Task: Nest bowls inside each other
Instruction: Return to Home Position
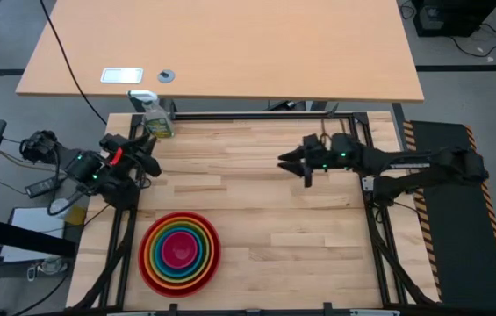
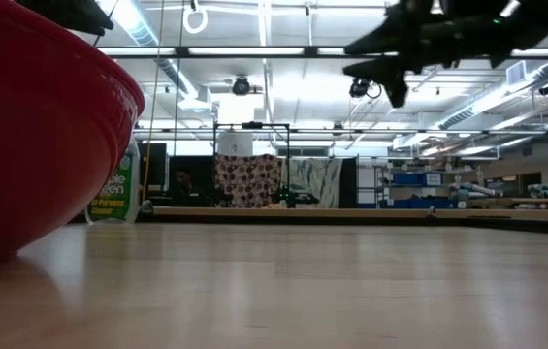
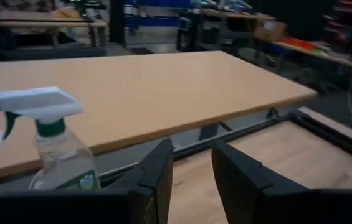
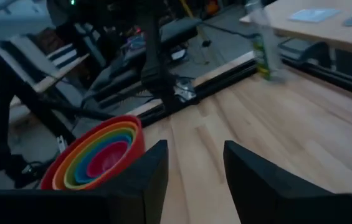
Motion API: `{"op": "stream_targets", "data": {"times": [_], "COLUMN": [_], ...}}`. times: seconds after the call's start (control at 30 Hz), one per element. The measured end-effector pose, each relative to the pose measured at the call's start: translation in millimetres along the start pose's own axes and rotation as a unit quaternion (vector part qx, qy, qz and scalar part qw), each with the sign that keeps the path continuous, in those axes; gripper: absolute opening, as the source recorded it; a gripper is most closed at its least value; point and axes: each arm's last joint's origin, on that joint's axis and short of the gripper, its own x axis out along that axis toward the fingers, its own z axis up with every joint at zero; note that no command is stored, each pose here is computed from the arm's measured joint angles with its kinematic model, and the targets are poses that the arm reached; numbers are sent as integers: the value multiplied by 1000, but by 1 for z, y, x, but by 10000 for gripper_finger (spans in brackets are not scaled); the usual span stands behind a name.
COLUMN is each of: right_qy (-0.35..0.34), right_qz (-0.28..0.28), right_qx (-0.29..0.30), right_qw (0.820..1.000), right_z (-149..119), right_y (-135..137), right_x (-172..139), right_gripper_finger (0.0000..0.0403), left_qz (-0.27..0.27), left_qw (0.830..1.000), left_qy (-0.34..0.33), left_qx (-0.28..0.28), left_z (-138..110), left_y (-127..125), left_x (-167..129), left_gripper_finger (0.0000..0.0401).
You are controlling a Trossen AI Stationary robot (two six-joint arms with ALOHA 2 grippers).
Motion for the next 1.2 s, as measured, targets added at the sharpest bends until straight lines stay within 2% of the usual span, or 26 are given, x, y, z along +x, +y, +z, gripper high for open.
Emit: {"op": "stream_targets", "data": {"times": [0.13,0.3,0.5,0.67,0.87,0.97,1.03,1.1,1.17,1.2], "right_qy": [-23,-63,-70,-58,-86,-83,-81,-84,-90,-95], "right_qz": [-6,-12,-20,-26,-30,-16,-11,-12,-11,-8], "right_qx": [8,15,40,51,55,69,75,75,72,70], "right_qw": [1000,998,997,997,994,994,994,994,993,993], "right_z": [-3,-4,-10,-11,-6,-5,-4,-3,-2,0], "right_y": [-8,-16,-33,-38,-39,-41,-42,-44,-44,-44], "right_x": [-26,-54,-79,-94,-107,-110,-111,-112,-114,-114], "right_gripper_finger": [159,159,159,159,159,159,159,159,159,159], "left_qz": [44,89,61,1,-72,-162,-241,-317,-359,-366], "left_qw": [999,996,998,997,988,980,966,945,931,929], "left_qy": [-19,-26,-25,-16,-8,-3,-33,-66,-68,-56], "left_qx": [-17,6,-22,-80,-137,-112,-86,-36,6,18], "left_z": [1,3,6,8,22,40,56,64,63,61], "left_y": [0,12,27,12,-36,-64,-80,-90,-91,-90], "left_x": [7,12,4,-1,-5,-5,0,8,19,26], "left_gripper_finger": [114,114,114,114,114,114,114,114,114,114]}}
